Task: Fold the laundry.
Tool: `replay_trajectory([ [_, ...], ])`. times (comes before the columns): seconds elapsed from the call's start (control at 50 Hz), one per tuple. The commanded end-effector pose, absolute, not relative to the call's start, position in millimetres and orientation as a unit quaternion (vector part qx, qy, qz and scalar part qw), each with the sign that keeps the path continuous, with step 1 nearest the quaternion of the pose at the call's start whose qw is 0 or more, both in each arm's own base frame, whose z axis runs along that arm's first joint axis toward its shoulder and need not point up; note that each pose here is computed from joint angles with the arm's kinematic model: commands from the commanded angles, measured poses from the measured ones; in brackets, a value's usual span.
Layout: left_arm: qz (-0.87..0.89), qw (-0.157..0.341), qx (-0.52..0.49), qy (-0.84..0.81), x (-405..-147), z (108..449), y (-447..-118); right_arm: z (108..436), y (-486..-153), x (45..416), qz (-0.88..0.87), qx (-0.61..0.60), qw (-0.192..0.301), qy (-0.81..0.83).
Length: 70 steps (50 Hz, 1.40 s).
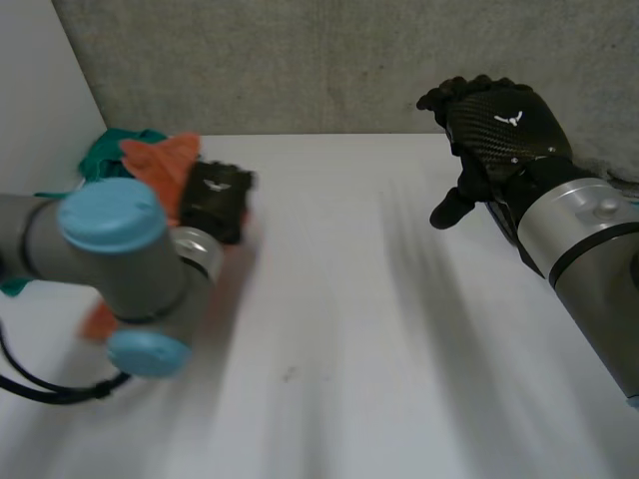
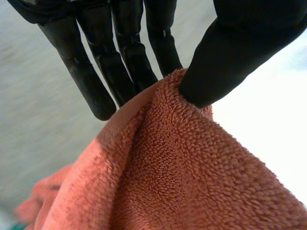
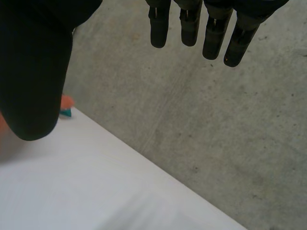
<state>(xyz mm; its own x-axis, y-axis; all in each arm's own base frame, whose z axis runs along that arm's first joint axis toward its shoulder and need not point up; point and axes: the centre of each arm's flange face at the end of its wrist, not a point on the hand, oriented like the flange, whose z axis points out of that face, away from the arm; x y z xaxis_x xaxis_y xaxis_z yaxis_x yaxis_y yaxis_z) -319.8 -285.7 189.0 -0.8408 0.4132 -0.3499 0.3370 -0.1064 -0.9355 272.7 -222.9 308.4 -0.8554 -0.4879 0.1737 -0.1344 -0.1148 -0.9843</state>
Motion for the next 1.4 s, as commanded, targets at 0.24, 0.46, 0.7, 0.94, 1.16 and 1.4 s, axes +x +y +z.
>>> replay_trajectory([
  [0.24, 0.624, 0.185, -0.404, -0.643, -357.1, 199.8, -173.4, 314.4, -232.7, 264.6, -0.716, -0.228, 0.116, 0.650],
  [0.46, 0.665, 0.087, -0.296, -0.680, -292.0, 242.7, -232.9, 277.8, -253.0, 276.4, -0.659, -0.324, 0.071, 0.675],
  [0.7, 0.684, 0.041, -0.248, -0.684, -251.4, 248.8, -289.9, 236.1, -229.7, 293.7, -0.563, -0.343, 0.114, 0.743],
  [0.94, 0.657, 0.014, -0.260, -0.707, -238.2, 204.2, -341.0, 194.7, -190.8, 346.7, -0.535, -0.380, 0.177, 0.734],
  [1.16, 0.686, 0.011, -0.254, -0.682, -243.3, 192.9, -359.6, 158.3, -216.2, 367.6, -0.547, -0.429, 0.079, 0.714],
  [1.4, 0.689, 0.031, -0.271, -0.672, -253.5, 182.4, -374.3, 225.4, -200.4, 350.1, -0.605, -0.459, 0.055, 0.648],
])
